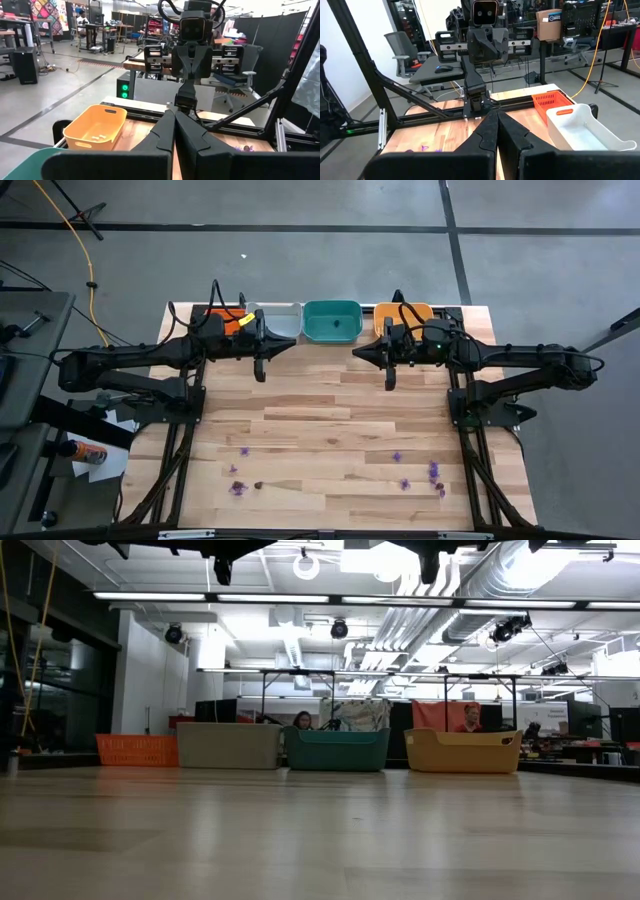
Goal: Sort Halloween decoration
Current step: Put the black skull into the green bin
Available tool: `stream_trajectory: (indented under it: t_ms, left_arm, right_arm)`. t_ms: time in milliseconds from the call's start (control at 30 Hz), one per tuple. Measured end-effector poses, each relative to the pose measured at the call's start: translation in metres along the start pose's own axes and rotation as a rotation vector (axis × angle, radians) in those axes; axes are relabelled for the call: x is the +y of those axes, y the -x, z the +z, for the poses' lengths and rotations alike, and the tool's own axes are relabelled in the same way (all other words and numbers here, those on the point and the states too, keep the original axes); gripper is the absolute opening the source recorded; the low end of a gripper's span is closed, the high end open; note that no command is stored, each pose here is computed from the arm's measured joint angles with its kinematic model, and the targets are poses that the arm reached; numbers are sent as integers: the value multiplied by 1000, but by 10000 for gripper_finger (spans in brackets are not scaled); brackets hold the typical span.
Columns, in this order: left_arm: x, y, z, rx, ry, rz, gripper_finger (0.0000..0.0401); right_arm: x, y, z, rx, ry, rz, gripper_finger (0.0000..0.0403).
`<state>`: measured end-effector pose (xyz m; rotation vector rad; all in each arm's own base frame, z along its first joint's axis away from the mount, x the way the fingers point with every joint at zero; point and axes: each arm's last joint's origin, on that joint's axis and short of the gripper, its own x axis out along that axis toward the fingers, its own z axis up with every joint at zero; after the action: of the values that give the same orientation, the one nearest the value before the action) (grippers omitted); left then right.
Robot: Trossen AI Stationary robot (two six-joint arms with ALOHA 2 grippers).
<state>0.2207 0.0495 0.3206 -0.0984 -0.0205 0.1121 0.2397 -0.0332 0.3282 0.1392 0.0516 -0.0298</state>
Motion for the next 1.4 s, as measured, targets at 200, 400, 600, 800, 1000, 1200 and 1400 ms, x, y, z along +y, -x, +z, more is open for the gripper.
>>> stream_trajectory:
  t_ms: [200,400,600,800,1000,1200,1400]
  left_arm:
    - [0,0,0,1,12,-2,0]
    - [0,0,-7,73,117,9,7]
    - [-31,5,-31,357,290,-199,58]
    - [-95,28,-57,709,427,-412,106]
    - [-147,67,-85,981,369,-325,124]
    - [-185,73,-117,1063,268,-300,138]
    - [-208,63,-154,1153,202,-354,162]
  right_arm:
    - [0,0,0,0,0,0,0]
    - [0,0,0,3,0,0,0]
    - [-1,0,-5,52,-6,-9,0]
    - [-2,1,-11,114,-13,-41,0]
    - [-4,1,-14,135,-11,-113,0]
    - [-6,1,-14,130,-7,-168,0]
    - [-6,2,-16,155,-9,-170,0]
